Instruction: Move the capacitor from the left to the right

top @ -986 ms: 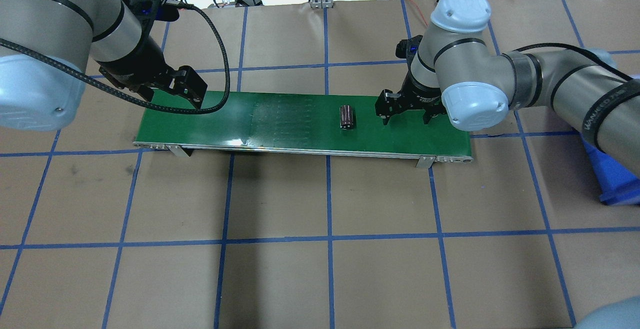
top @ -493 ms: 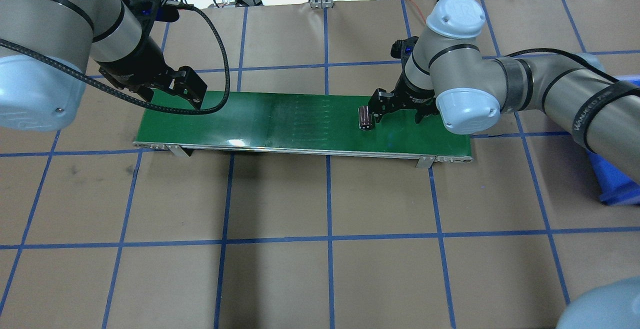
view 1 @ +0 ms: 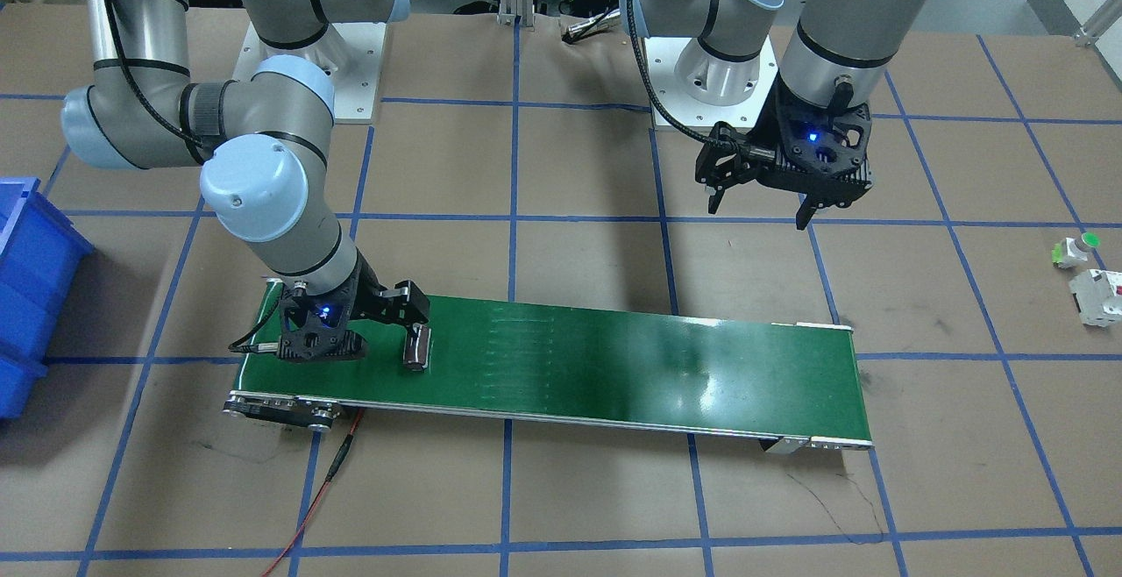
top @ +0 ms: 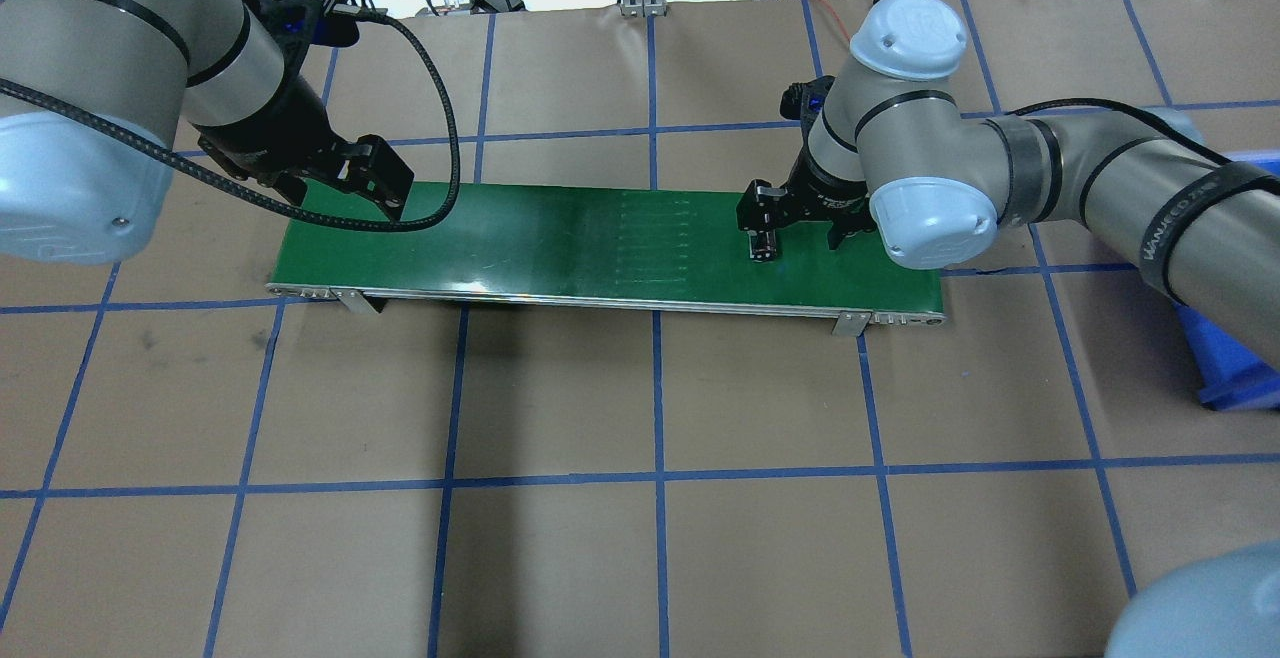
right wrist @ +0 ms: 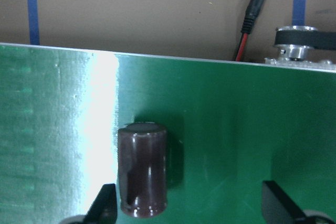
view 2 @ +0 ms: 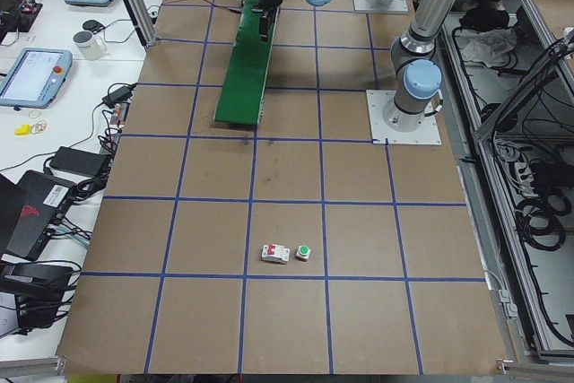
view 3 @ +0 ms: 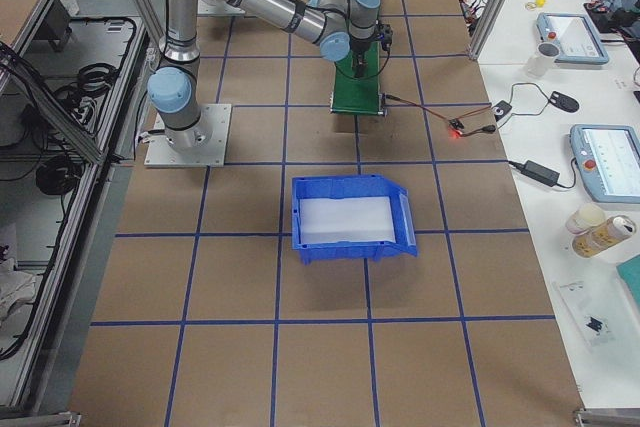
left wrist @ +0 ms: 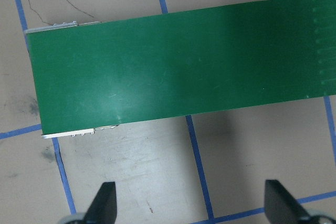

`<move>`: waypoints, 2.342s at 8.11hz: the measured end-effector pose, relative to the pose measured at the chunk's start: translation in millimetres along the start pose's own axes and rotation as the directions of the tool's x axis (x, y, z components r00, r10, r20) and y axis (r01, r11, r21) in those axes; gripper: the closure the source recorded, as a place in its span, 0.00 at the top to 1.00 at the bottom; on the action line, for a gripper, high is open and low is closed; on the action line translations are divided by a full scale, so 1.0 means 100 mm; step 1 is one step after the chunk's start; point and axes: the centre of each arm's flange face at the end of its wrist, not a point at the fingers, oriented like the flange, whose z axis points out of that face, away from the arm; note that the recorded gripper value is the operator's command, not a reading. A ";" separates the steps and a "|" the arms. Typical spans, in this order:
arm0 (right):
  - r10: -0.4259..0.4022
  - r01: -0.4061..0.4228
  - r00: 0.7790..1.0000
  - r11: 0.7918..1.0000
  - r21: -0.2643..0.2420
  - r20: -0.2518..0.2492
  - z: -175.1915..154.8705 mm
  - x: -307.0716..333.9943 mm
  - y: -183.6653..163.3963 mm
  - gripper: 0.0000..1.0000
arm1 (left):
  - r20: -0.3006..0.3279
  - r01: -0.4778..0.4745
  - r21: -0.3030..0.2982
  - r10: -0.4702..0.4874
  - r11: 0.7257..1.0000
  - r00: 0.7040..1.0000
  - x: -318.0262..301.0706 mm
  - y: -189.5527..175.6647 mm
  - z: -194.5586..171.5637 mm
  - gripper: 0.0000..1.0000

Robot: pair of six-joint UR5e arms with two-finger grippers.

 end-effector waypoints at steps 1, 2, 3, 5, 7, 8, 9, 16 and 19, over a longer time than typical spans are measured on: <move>-0.002 0.002 1.000 1.000 0.000 -0.005 0.00 0.00 0.00 0.61 | 0.000 -0.001 0.000 0.001 1.000 1.000 0.00 0.00 0.00 1.00; -0.006 0.006 1.000 1.000 -0.001 -0.013 0.00 0.01 0.00 0.36 | 0.000 -0.001 0.000 0.001 1.000 1.000 0.00 0.00 0.00 1.00; -0.009 0.009 1.000 1.000 -0.009 -0.025 0.01 0.03 0.00 0.21 | 0.000 -0.001 0.000 0.001 1.000 1.000 0.00 0.00 0.00 1.00; -0.011 0.008 0.998 0.999 -0.041 -0.068 0.03 0.08 0.03 0.00 | -0.001 -0.001 0.000 0.001 1.000 1.000 0.00 0.00 0.00 1.00; -0.015 0.010 0.995 0.999 -0.053 -0.099 -0.05 0.13 0.02 0.00 | 0.000 -0.001 -0.001 0.001 1.000 1.000 0.00 0.00 0.01 1.00; -0.022 0.017 0.991 0.999 -0.035 -0.129 -0.19 0.18 -0.06 0.00 | 0.003 -0.001 -0.002 0.001 1.000 1.000 0.00 0.00 0.01 1.00; -0.015 0.013 0.987 1.000 -0.012 -0.161 -0.43 0.29 -0.18 0.00 | 0.005 -0.001 -0.002 0.001 1.000 1.000 0.00 0.00 0.01 1.00; -0.261 0.260 0.938 0.965 -0.033 -0.229 -1.72 3.16 -0.15 0.00 | 0.006 -0.001 -0.003 0.001 1.000 1.000 -0.01 0.00 0.01 1.00; -0.307 0.297 0.932 0.951 -0.081 -0.192 -1.50 4.56 0.23 0.00 | 0.006 -0.001 -0.003 0.001 1.000 1.000 -0.01 0.01 0.01 1.00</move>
